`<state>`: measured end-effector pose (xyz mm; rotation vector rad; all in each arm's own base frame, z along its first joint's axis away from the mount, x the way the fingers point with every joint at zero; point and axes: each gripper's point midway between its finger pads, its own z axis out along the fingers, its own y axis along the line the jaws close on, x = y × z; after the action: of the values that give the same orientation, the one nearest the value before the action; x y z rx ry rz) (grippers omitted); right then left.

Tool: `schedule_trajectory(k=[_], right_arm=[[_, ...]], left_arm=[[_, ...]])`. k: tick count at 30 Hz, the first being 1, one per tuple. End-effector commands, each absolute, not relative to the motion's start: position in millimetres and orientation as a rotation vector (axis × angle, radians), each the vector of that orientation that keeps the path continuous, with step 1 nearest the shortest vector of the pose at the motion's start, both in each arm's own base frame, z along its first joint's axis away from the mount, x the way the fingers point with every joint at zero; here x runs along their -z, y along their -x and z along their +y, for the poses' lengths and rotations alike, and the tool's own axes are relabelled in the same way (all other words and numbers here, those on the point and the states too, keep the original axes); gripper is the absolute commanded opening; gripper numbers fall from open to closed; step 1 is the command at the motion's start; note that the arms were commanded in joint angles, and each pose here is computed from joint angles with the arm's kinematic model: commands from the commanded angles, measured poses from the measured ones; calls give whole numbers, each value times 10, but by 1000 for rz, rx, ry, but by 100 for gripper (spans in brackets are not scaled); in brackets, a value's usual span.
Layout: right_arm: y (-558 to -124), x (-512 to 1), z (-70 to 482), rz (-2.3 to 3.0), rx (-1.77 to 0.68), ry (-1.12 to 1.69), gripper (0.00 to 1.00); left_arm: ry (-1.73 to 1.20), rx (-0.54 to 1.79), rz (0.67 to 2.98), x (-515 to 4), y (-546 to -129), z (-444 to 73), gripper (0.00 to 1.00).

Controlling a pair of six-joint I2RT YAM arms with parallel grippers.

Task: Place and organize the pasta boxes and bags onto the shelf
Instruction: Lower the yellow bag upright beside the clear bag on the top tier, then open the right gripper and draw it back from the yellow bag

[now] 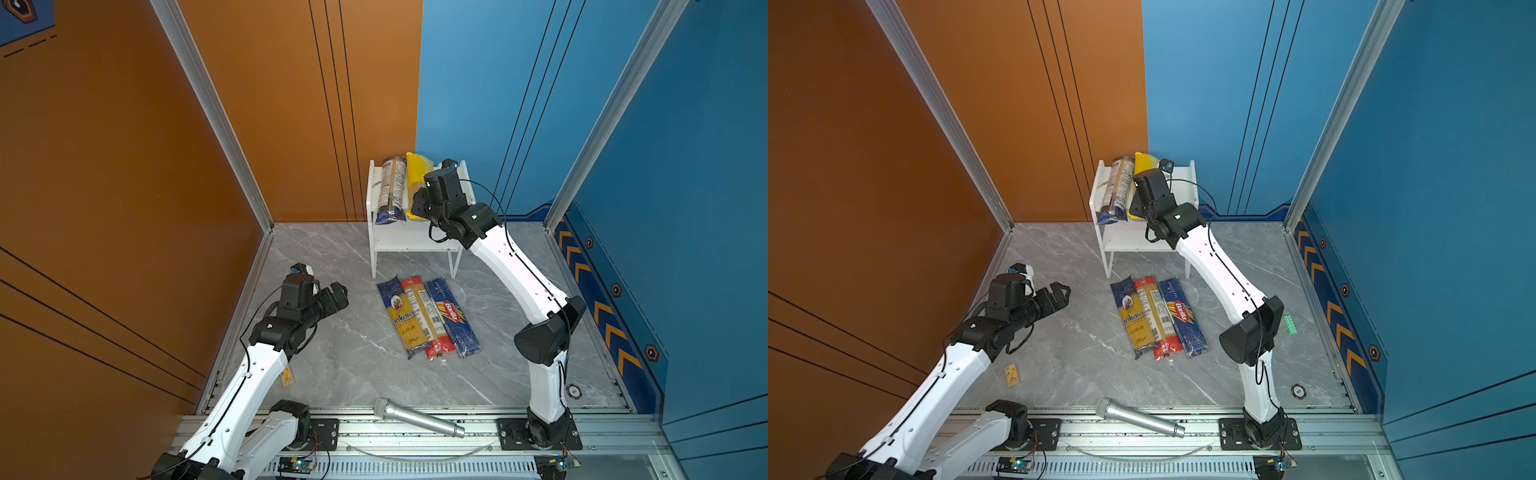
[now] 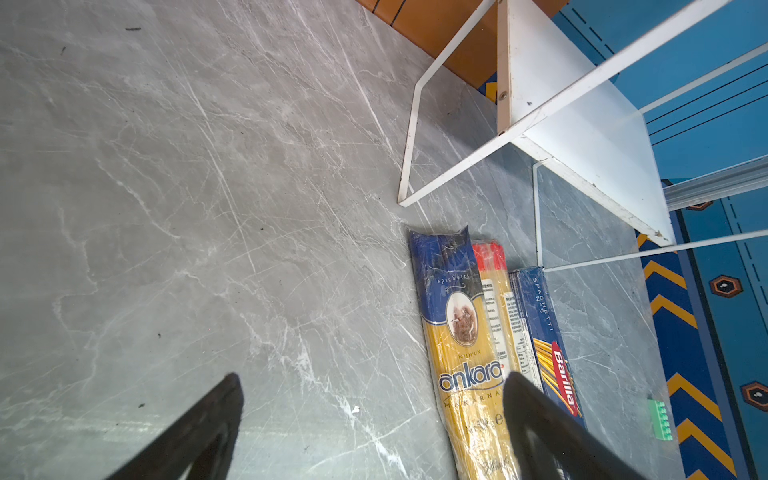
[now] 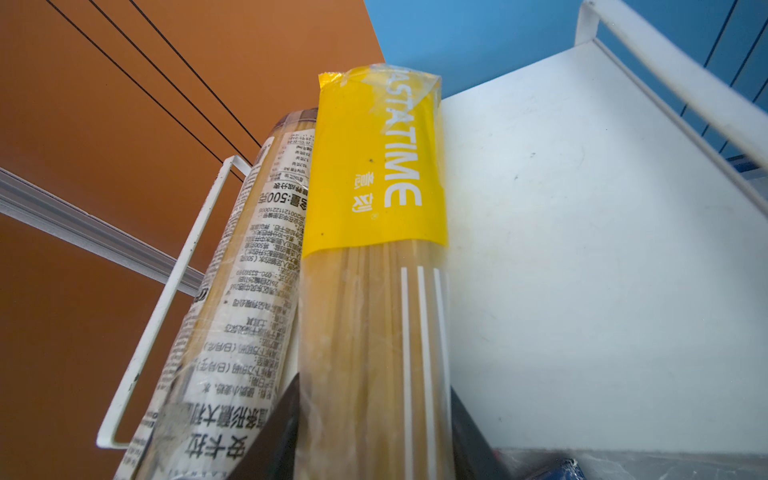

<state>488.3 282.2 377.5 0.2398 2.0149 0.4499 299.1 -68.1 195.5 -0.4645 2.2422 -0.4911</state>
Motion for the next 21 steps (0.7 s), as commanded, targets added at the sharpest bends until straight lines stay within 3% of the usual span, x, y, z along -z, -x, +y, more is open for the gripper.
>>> schedule_trajectory(k=[1, 21], right_arm=[[-4846, -3751, 2807, 2020, -407, -219, 48], [-4709, -4112, 2771, 1982, -451, -38, 76]], left_arm=[[459, 470, 2234, -1930, -2967, -659, 98], [455, 474, 2227, -1980, -2976, -668, 98]])
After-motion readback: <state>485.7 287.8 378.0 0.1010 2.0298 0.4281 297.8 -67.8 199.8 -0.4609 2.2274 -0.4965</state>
